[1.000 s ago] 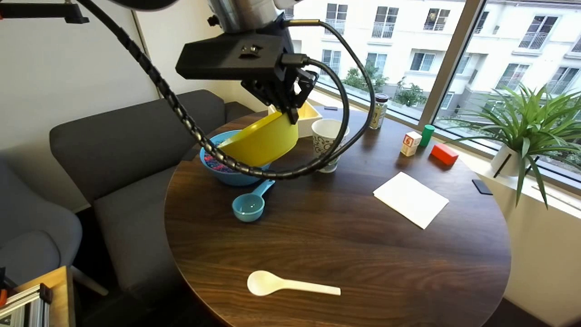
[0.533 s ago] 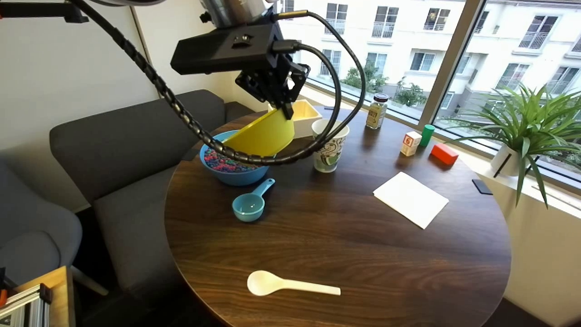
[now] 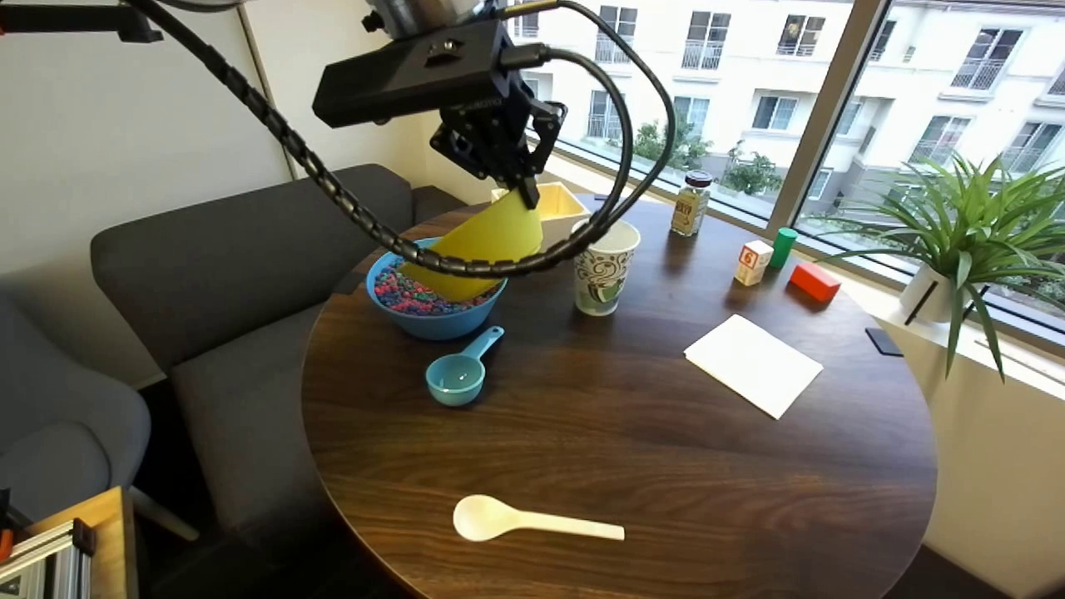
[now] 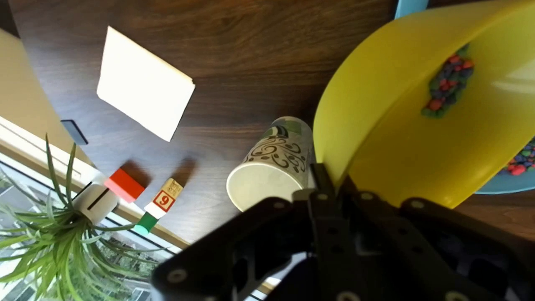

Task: Pour the contents in the bowl into the other bowl

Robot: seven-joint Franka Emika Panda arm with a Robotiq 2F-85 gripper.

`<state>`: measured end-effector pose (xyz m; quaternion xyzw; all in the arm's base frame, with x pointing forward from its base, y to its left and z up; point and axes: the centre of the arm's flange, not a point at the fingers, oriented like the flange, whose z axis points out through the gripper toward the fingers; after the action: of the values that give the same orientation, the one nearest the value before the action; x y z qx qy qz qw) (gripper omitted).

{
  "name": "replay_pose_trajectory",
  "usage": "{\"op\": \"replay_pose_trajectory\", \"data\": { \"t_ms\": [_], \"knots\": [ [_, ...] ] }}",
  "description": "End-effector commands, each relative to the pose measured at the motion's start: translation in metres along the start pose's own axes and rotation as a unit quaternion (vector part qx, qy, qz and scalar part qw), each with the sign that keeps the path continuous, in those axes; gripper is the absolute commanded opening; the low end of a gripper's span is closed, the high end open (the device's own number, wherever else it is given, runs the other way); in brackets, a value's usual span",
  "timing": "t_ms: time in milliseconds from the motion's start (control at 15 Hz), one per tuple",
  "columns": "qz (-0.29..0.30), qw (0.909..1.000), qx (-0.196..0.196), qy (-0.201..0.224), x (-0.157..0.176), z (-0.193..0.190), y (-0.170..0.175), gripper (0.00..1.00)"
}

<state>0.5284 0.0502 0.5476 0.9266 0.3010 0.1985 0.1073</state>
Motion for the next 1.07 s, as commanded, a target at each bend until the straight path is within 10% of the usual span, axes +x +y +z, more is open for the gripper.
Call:
{"op": "replay_pose_trajectory", "data": {
  "t_ms": [0, 1000],
  "knots": [
    [-0.048, 0.9978, -0.043, -0.017, 0.017, -0.024, -0.017, 0.02],
    [-0.173, 0.9650, -0.180, -0.082, 0.050, -0.053, -0.087, 0.01]
  ]
}}
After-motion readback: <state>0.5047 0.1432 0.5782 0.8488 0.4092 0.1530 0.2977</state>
